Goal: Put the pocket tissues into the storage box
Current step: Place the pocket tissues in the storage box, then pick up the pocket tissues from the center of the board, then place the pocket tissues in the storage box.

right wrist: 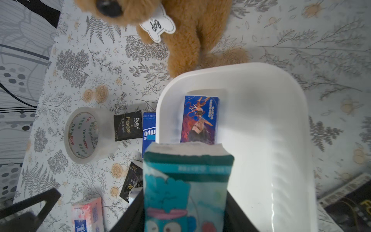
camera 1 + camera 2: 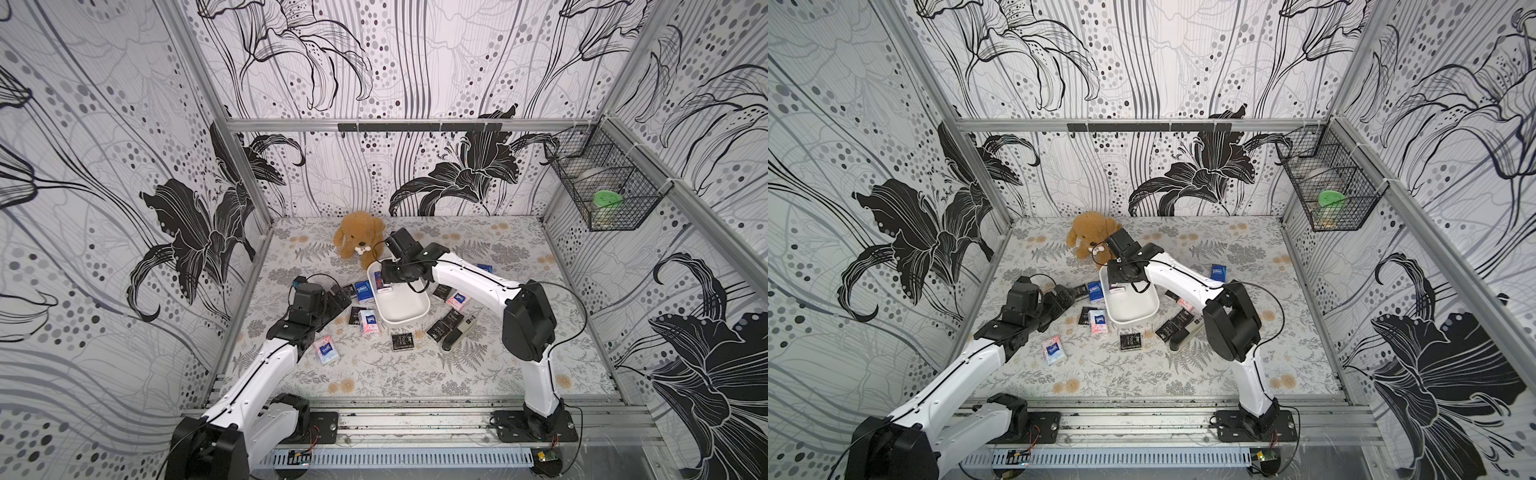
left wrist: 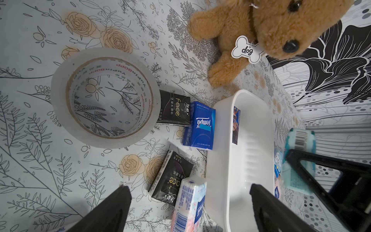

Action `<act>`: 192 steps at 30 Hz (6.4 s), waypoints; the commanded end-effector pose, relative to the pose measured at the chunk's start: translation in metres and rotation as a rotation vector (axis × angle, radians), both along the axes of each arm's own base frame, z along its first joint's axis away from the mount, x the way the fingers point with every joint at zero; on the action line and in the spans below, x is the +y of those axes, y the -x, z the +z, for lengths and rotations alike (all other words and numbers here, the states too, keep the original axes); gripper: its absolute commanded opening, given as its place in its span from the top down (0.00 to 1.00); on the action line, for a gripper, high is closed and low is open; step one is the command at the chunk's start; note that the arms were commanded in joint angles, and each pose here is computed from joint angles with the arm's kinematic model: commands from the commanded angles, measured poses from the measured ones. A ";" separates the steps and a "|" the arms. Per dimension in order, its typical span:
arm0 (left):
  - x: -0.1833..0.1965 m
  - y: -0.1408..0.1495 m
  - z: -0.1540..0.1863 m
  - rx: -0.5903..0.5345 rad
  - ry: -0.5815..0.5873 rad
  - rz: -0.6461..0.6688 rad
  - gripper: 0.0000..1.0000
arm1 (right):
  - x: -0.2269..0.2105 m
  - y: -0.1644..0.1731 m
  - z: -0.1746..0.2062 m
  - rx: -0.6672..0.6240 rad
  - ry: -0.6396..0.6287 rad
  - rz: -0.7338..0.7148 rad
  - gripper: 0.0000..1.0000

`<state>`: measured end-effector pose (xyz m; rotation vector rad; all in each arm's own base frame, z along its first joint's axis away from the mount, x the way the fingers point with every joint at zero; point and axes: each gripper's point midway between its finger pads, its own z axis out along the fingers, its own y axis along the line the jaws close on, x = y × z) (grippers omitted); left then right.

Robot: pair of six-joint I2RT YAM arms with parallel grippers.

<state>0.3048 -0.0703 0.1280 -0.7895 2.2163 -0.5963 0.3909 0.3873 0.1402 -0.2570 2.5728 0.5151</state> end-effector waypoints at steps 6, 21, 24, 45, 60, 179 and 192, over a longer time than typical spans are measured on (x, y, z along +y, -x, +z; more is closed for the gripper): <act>0.003 0.006 0.000 -0.015 -0.029 -0.010 0.03 | 0.006 -0.020 -0.037 0.038 0.031 -0.089 0.47; 0.005 0.014 -0.001 -0.015 -0.036 -0.016 0.03 | 0.021 -0.033 -0.061 0.066 0.066 -0.081 0.38; 0.005 0.015 -0.001 -0.017 -0.038 -0.016 0.03 | 0.029 -0.035 -0.059 0.063 0.047 -0.058 0.33; -0.017 0.002 0.023 -0.039 -0.001 -0.131 0.03 | -0.062 -0.006 0.009 -0.048 0.118 -0.144 0.14; -0.035 -0.003 0.027 -0.061 0.052 -0.130 0.03 | -0.228 0.064 -0.037 0.155 0.242 -0.479 0.10; -0.030 0.001 0.005 -0.025 0.034 -0.076 0.03 | -0.042 -0.039 -0.055 0.065 0.182 0.084 0.52; -0.028 0.004 0.012 -0.036 0.033 -0.079 0.03 | -0.038 -0.051 -0.083 0.111 0.212 0.029 0.50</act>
